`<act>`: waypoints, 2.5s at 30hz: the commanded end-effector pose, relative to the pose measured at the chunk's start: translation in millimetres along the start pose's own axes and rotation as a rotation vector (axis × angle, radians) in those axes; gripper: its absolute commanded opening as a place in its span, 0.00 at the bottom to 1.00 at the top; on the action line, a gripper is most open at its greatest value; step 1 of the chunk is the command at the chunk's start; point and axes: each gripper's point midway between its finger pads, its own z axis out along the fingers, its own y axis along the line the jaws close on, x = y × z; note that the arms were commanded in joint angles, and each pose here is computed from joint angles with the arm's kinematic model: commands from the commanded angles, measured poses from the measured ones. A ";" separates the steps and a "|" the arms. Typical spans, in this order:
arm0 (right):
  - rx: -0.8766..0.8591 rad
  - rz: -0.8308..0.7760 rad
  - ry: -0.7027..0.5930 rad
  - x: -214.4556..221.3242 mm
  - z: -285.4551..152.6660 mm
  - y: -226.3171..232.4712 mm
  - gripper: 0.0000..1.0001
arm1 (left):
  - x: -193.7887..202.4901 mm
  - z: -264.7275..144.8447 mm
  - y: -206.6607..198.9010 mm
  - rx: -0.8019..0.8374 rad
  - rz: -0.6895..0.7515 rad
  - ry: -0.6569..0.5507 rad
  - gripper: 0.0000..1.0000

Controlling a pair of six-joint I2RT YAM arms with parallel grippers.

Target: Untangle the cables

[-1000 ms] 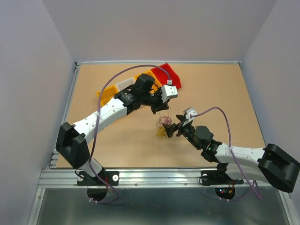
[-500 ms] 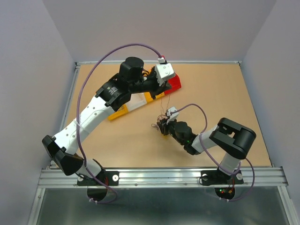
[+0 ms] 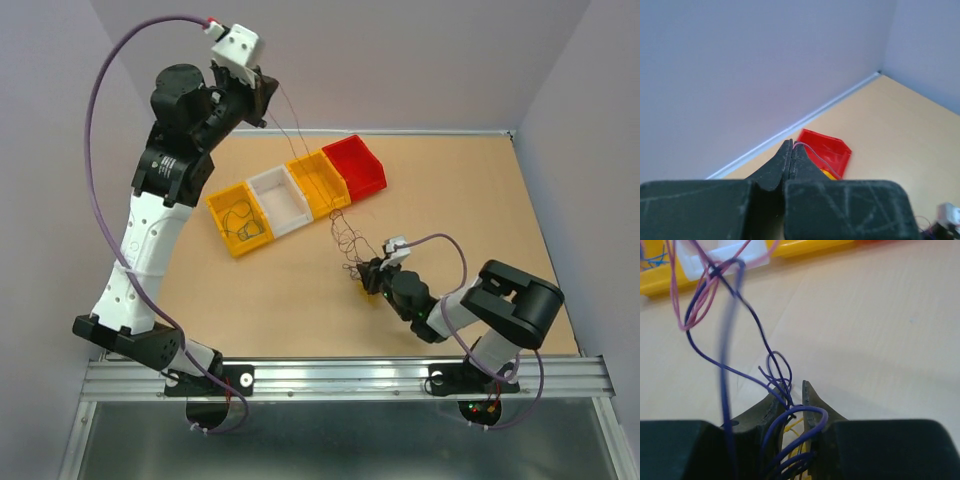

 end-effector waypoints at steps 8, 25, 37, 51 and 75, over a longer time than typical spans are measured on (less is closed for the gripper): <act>0.170 0.150 -0.180 -47.2 -42.2 -45.1 0.02 | -44.0 -1.9 83.4 -0.212 -0.033 -0.161 0.00; 0.581 0.461 -0.515 -92.1 -142.9 -143.0 0.01 | -55.3 -58.2 151.8 -0.417 -0.101 -0.252 0.00; 0.430 0.431 -0.464 -100.8 -136.9 -118.7 0.01 | -38.4 -48.2 108.4 -0.231 -0.060 -0.225 0.00; 0.120 0.159 -0.296 -111.2 -92.6 -45.0 0.98 | -25.6 -46.4 40.4 -0.057 -0.008 -0.190 0.00; 0.055 0.121 -0.285 -115.1 -86.1 -30.3 0.98 | 104.6 30.1 33.8 -0.037 0.024 0.075 0.00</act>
